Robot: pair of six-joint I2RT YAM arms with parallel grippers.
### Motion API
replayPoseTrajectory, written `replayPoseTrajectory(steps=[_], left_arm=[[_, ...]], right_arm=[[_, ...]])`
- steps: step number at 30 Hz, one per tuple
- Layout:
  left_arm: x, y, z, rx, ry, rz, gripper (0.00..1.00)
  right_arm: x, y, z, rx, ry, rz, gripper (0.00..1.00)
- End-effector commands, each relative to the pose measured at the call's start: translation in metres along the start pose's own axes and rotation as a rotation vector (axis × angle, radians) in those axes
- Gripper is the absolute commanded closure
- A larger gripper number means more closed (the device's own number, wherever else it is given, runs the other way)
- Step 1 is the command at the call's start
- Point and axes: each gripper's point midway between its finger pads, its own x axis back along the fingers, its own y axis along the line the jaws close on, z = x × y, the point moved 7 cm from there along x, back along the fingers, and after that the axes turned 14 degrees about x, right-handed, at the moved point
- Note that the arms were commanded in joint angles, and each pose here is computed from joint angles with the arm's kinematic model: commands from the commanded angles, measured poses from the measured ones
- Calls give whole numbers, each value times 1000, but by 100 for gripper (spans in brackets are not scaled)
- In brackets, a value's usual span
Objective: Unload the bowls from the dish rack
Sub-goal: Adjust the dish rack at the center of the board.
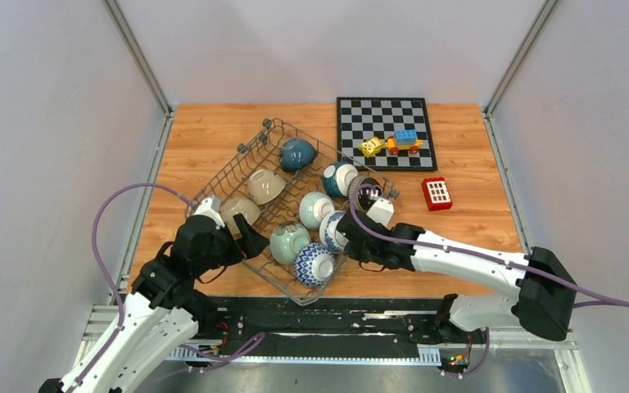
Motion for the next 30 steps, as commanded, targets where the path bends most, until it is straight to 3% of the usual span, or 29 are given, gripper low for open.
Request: replayPoseTrajectory(steps=[1, 18, 30], left_arm=[[-2, -26, -1, -44, 56, 154, 4], [-38, -57, 0, -141, 169, 248, 3], [-46, -65, -15, -208, 101, 210, 3]], right_arm=[[0, -57, 0, 239, 48, 193, 100], [3, -91, -45, 473, 54, 258, 100], [-6, -75, -80, 579, 18, 220, 100]])
